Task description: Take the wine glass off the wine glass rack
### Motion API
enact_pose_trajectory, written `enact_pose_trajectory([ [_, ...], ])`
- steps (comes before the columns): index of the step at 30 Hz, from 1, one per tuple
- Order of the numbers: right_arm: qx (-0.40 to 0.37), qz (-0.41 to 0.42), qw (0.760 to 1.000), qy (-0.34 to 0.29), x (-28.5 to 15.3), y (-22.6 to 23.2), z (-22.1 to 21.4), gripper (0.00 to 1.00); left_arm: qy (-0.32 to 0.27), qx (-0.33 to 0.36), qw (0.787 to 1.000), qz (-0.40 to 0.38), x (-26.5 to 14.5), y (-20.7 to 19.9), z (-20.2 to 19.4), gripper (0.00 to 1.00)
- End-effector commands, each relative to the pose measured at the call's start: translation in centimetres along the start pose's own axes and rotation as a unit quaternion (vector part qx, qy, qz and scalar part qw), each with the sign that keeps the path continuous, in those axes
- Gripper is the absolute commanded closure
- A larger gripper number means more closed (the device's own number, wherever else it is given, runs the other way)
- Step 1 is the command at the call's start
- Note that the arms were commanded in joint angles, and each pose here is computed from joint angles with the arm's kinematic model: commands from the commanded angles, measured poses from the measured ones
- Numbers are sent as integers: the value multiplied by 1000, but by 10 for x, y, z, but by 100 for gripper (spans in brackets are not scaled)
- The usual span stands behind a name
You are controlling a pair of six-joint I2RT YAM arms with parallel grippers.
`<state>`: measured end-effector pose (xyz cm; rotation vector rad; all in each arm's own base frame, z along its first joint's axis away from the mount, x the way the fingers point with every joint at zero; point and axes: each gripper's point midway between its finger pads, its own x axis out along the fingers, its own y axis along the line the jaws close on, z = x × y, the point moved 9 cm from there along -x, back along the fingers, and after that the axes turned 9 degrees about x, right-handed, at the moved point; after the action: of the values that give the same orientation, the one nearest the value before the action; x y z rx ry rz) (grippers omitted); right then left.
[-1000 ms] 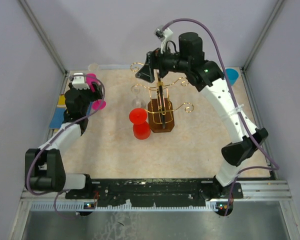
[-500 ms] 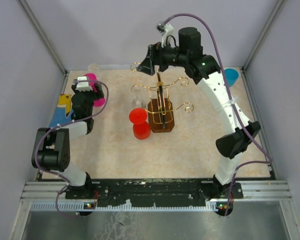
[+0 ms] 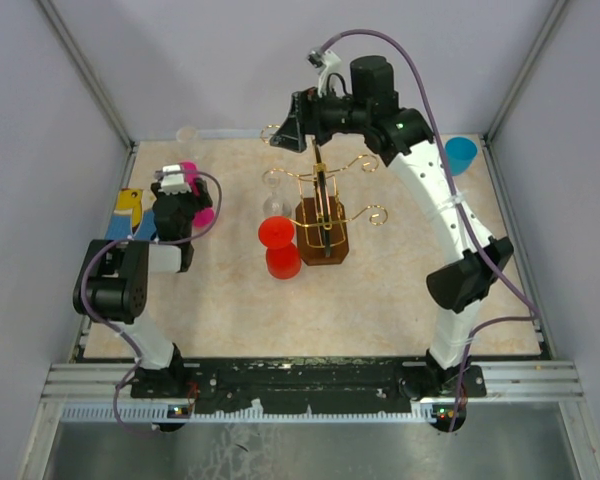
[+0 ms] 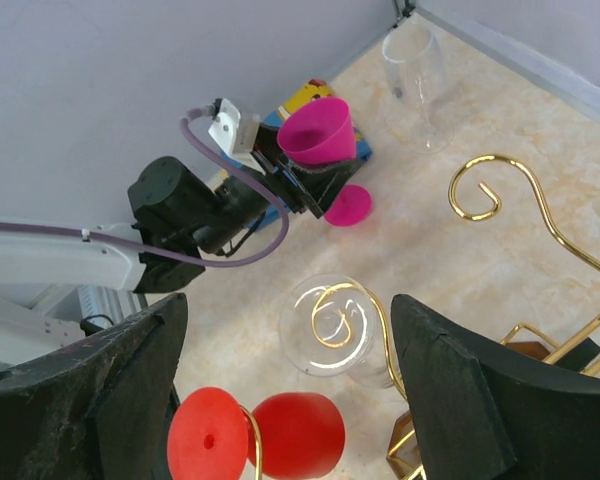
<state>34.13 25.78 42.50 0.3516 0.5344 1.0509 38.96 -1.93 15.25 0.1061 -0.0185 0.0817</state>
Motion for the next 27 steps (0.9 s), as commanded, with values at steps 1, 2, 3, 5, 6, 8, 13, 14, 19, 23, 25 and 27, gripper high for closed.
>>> enact_pose_trajectory([
  [1, -19, 21, 1000, -14, -4, 8, 13, 18, -25, -11, 1000, 7, 4, -2, 6, 19],
  [2, -16, 21, 1000, -10, -2, 6, 12, 19, -24, -5, 1000, 5, 4, -3, 5, 17],
  [3, -14, 24, 1000, -6, -1, 5, 11, 19, -21, -3, 1000, 4, 4, -3, 3, 14],
  [5, -8, 20, 1000, 2, 3, 1, 8, 20, -18, 8, 1000, -2, 4, -4, 1, 10],
  [6, -6, 18, 1000, 5, 4, 0, 7, 20, -14, 12, 1000, -1, 3, -4, -1, 8],
  [8, -1, 13, 1000, 10, 7, -4, 4, 20, -9, 15, 1000, -1, 2, -5, -4, 6],
  [13, 14, -7, 999, 31, 12, -14, -4, 24, -5, 12, 1000, -1, 0, -5, -9, 2],
  [14, 17, -12, 999, 36, 13, -15, -6, 26, -5, 11, 1000, -1, -1, -5, -10, 2],
  [19, 42, -27, 997, 52, 10, -18, -18, 41, -16, 1, 1000, 10, -6, -3, -3, 0],
  [23, 69, -34, 996, 55, 5, -20, -35, 50, -49, -17, 999, 15, -8, -1, 21, 0],
  [25, 74, -42, 995, 60, 7, -23, -38, 51, -58, -28, 998, 10, -9, -1, 29, 0],
  [27, 80, -46, 994, 66, 9, -26, -40, 53, -67, -33, 997, 7, -9, -3, 36, 0],
])
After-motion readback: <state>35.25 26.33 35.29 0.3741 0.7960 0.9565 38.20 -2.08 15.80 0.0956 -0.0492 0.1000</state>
